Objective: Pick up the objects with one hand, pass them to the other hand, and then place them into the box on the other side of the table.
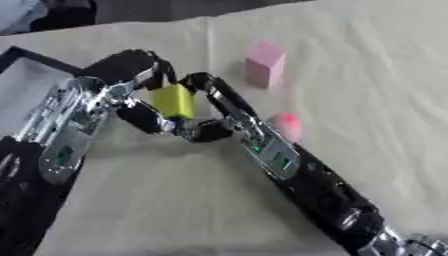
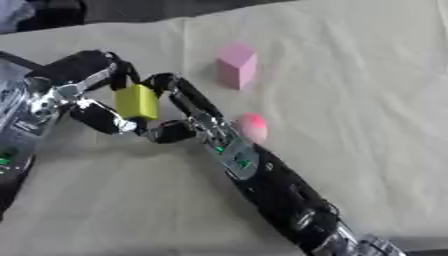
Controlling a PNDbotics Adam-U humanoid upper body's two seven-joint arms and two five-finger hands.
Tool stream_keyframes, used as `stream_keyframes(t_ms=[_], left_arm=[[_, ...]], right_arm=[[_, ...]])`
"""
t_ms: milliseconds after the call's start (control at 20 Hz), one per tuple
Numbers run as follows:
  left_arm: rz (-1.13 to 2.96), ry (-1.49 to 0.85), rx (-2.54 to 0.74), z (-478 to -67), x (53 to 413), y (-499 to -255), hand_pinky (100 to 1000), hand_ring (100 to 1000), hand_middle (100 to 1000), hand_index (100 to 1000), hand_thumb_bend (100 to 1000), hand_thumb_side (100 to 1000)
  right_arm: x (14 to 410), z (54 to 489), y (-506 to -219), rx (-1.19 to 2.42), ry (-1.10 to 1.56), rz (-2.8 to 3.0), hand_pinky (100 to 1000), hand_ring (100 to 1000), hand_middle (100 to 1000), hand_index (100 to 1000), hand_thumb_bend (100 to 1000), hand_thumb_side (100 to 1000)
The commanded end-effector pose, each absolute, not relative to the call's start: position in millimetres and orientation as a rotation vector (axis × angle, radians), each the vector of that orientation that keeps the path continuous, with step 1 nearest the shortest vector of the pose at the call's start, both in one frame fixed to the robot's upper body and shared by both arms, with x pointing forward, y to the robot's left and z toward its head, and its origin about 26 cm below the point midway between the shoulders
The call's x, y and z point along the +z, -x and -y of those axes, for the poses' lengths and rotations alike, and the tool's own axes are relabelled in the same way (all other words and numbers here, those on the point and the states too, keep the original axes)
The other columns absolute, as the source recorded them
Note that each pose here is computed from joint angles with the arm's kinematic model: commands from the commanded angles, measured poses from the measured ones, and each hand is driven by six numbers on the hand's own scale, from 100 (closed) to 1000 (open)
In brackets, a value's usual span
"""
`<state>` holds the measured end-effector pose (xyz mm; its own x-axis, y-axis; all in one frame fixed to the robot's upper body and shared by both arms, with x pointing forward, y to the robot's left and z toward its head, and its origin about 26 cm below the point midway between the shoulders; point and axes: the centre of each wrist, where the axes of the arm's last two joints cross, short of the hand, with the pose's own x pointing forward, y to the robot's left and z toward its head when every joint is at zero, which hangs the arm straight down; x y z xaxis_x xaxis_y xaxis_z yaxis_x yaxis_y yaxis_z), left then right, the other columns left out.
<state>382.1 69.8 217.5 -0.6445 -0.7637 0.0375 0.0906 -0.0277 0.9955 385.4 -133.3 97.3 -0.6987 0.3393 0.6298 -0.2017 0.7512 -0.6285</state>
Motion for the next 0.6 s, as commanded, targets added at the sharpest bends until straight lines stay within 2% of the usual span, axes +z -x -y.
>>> stream_keyframes(t_ms=[50, 150, 600], left_arm=[[1.661, -0.770, -1.750, -71.3, 233.4, -375.9, 655, 558, 437, 435, 333, 100], [1.658, -0.782, -1.753, -71.5, 235.0, -374.4, 650, 554, 431, 429, 344, 100], [1.630, -0.819, -1.745, -72.8, 238.4, -370.8, 634, 538, 411, 410, 381, 100]], right_arm=[[103.2, 129.8, -384.5, 0.901, 0.116, 2.190, 811, 544, 518, 675, 475, 100], [104.2, 130.0, -384.4, 0.903, 0.130, 2.197, 815, 554, 531, 688, 540, 100], [103.8, 130.9, -385.6, 0.946, 0.201, 2.187, 838, 625, 616, 774, 657, 100]])
